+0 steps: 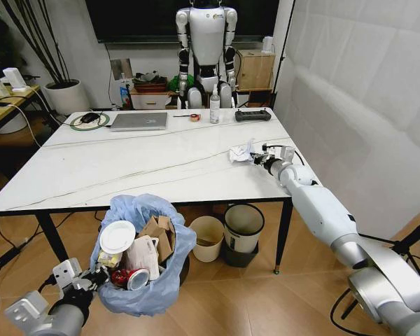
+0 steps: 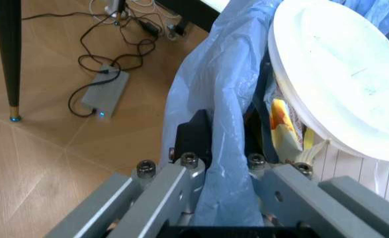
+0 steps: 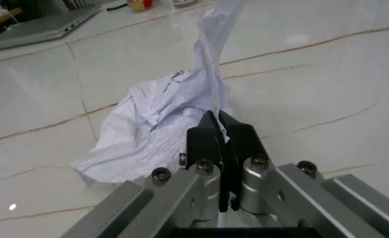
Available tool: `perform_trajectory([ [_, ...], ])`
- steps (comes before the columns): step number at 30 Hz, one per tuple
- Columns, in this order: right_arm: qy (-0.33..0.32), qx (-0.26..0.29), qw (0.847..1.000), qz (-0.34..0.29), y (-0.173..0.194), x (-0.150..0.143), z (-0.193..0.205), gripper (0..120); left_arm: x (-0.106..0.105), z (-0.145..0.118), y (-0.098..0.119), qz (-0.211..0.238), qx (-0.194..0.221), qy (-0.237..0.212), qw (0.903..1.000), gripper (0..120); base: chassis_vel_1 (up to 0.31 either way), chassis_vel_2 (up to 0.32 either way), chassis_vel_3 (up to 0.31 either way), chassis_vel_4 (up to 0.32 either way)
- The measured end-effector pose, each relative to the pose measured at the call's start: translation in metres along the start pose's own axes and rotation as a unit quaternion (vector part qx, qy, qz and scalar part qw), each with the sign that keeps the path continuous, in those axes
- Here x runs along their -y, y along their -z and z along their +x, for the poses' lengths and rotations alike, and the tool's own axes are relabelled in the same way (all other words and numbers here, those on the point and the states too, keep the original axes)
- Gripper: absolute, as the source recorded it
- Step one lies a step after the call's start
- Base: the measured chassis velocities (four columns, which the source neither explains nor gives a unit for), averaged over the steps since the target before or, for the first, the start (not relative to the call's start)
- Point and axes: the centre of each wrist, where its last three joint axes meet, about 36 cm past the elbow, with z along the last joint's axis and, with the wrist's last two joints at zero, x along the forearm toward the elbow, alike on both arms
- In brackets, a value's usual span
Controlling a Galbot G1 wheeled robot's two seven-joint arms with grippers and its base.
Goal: Pick up the trash bin and place the trash from the table into it.
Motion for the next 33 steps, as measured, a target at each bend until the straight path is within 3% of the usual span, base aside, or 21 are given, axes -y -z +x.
perform_trajectory([
  [8, 0.031, 0.033, 0.999, 0.0, 0.026, -0.002, 0.031, 0, 0.0, -0.001, 0.0, -0.003, -0.003, -0.002, 1.0, 1, 0.0, 0.0, 0.0, 0.0],
  [14, 0.113, 0.079, 0.99, 0.012, 0.052, -0.029, 0.078, 0, -0.001, -0.003, 0.0, -0.007, -0.004, -0.001, 1.0, 1, 0.0, 0.0, 0.0, 0.0],
  [18, 0.196, 0.102, 0.975, 0.003, 0.06, -0.071, 0.091, 0, -0.002, -0.003, 0.001, -0.008, -0.003, 0.0, 1.0, 1, 0.0, 0.0, 0.0, 0.0],
  [22, 0.304, 0.113, 0.946, 0.001, 0.064, -0.141, 0.113, 0, -0.004, -0.003, 0.003, -0.007, 0.0, 0.003, 1.0, 1, 0.0, 0.0, 0.0, 0.0],
  [23, 0.304, 0.113, 0.946, 0.001, 0.064, -0.141, 0.113, 0, -0.004, -0.003, 0.003, -0.007, 0.0, 0.003, 1.0, 1, 0.0, 0.0, 0.0, 0.0],
  [29, 0.437, 0.087, 0.895, 0.019, 0.043, -0.234, 0.153, 0, -0.004, -0.003, 0.003, -0.003, -0.001, 0.004, 1.0, 1, 0.0, 0.0, 0.0, 0.0],
  [33, 0.46, 0.064, 0.885, 0.031, 0.022, -0.254, 0.161, 0, -0.004, -0.003, 0.003, -0.004, 0.0, 0.005, 1.0, 1, 0.0, 0.0, 0.0, 0.0],
])
